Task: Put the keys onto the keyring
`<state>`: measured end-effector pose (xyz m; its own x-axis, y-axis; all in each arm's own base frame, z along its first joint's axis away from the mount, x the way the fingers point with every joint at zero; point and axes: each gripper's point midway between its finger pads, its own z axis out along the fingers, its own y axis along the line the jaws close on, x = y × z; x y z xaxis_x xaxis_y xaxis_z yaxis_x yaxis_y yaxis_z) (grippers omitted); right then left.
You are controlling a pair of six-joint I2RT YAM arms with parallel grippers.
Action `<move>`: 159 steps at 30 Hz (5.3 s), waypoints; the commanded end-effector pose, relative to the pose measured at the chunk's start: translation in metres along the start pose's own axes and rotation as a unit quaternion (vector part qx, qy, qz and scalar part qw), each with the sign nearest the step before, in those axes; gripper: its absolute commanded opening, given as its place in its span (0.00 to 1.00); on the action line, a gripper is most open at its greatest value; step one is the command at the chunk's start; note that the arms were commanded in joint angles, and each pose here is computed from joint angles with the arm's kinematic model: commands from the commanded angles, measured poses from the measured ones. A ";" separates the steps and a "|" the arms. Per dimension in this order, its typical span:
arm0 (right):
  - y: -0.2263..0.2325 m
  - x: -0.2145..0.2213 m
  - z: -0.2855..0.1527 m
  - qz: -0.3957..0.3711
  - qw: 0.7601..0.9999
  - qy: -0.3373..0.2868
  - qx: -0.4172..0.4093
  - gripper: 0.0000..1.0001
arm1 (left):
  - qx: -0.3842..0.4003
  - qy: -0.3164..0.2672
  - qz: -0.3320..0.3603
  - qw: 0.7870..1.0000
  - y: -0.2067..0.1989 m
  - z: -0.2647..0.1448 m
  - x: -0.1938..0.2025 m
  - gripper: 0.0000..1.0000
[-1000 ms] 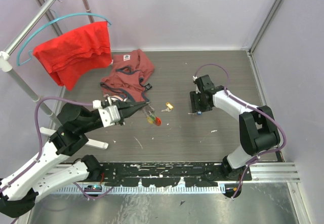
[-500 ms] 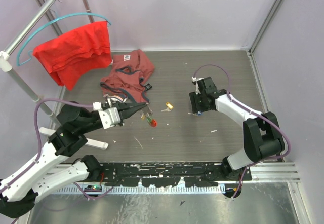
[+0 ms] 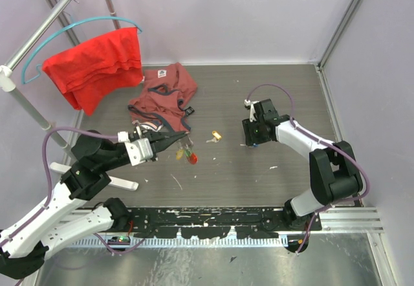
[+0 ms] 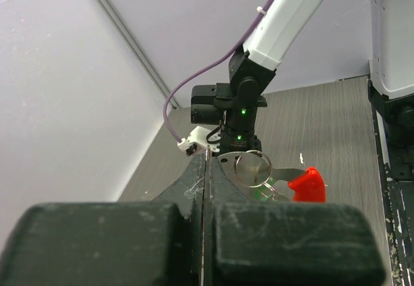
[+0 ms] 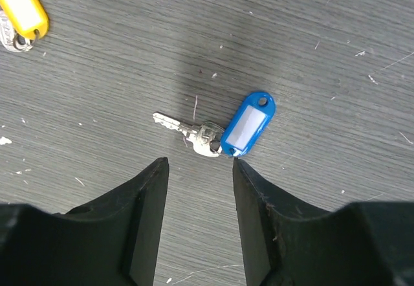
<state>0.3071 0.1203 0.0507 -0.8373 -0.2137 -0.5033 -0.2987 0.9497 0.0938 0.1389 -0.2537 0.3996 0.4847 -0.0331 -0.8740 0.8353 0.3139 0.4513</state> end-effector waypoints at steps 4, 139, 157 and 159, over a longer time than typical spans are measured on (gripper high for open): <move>-0.008 0.006 0.009 -0.003 1.000 0.012 -0.001 0.50 | -0.006 -0.019 0.014 1.000 0.006 -0.001 -0.016 0.00; 0.079 -0.114 -0.232 -0.058 0.907 -0.385 -0.161 0.01 | 0.047 -0.024 0.015 0.998 -0.008 0.009 -0.014 0.00; 0.142 -0.085 -0.316 -0.162 0.857 -0.357 -0.336 0.01 | 0.108 -0.065 0.077 0.989 -0.032 -0.003 -0.028 0.00; 0.145 -0.083 -0.331 -0.170 0.846 -0.371 -0.342 0.01 | 0.115 -0.068 0.084 0.987 -0.033 -0.004 -0.030 0.00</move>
<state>0.2121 0.1941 0.3526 -0.3096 -0.0267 -0.9505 -0.7904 0.5630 0.2417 0.1053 -0.2612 0.3974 0.5712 -0.0802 -0.8169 0.8190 0.1218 0.5607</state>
